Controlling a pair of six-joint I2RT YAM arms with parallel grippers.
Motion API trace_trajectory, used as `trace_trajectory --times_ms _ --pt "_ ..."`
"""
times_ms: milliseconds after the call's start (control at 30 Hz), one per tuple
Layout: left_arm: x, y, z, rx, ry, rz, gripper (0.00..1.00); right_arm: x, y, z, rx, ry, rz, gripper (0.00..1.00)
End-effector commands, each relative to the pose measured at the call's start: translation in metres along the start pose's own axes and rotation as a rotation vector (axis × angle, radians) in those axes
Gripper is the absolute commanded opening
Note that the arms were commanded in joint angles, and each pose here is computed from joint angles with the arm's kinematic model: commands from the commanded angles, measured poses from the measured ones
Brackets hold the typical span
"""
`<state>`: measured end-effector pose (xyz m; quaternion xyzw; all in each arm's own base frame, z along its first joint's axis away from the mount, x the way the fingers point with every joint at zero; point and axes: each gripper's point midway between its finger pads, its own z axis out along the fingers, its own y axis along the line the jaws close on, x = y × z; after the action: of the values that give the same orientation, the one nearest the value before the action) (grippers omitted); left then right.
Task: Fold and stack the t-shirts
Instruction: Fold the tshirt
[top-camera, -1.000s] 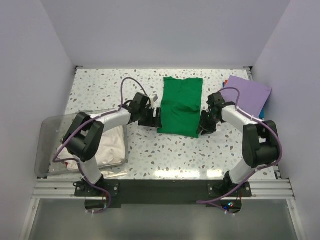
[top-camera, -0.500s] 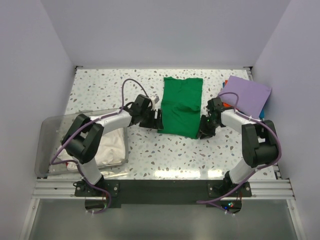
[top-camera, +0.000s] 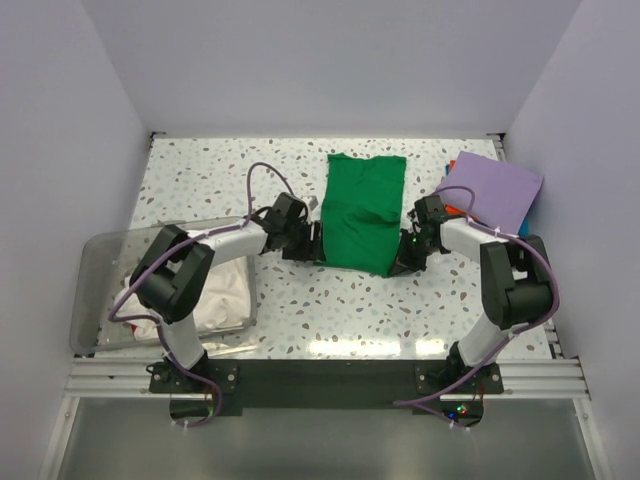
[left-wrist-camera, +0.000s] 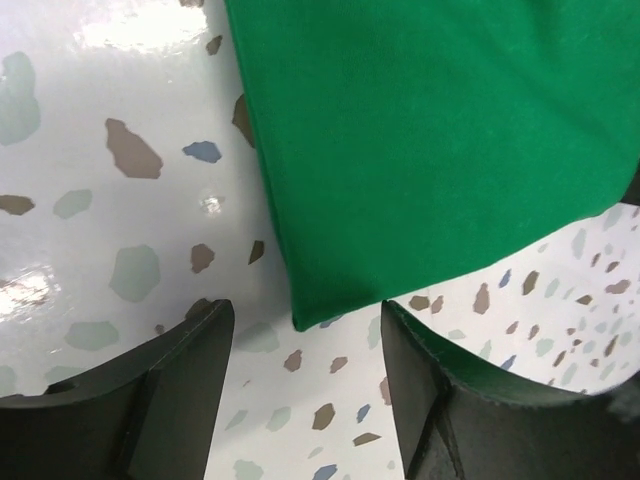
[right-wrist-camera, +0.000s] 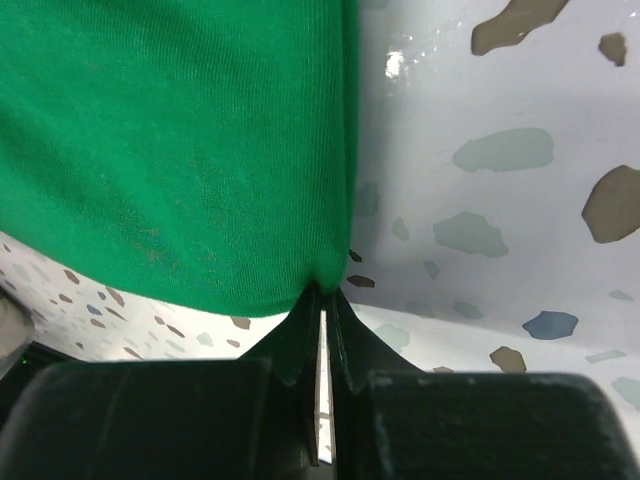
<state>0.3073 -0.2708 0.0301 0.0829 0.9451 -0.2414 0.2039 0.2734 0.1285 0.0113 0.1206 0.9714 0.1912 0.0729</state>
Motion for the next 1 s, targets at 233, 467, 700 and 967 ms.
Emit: trace_trajectory --times_ms 233,467,700,967 --pt "0.01 -0.004 0.015 0.034 0.032 -0.033 0.52 0.004 -0.012 0.01 0.048 0.011 -0.004 0.0" --pt "0.017 -0.012 0.023 0.098 0.06 -0.054 0.0 0.003 -0.015 0.005 0.069 0.001 -0.009 0.0" --pt "0.013 0.024 0.008 -0.119 0.015 -0.032 0.0 0.0 -0.03 -0.019 0.176 -0.066 -0.029 0.0" --pt "0.011 0.024 0.001 -0.13 0.004 -0.034 0.0 0.003 -0.035 -0.022 0.2 -0.055 -0.036 0.0"
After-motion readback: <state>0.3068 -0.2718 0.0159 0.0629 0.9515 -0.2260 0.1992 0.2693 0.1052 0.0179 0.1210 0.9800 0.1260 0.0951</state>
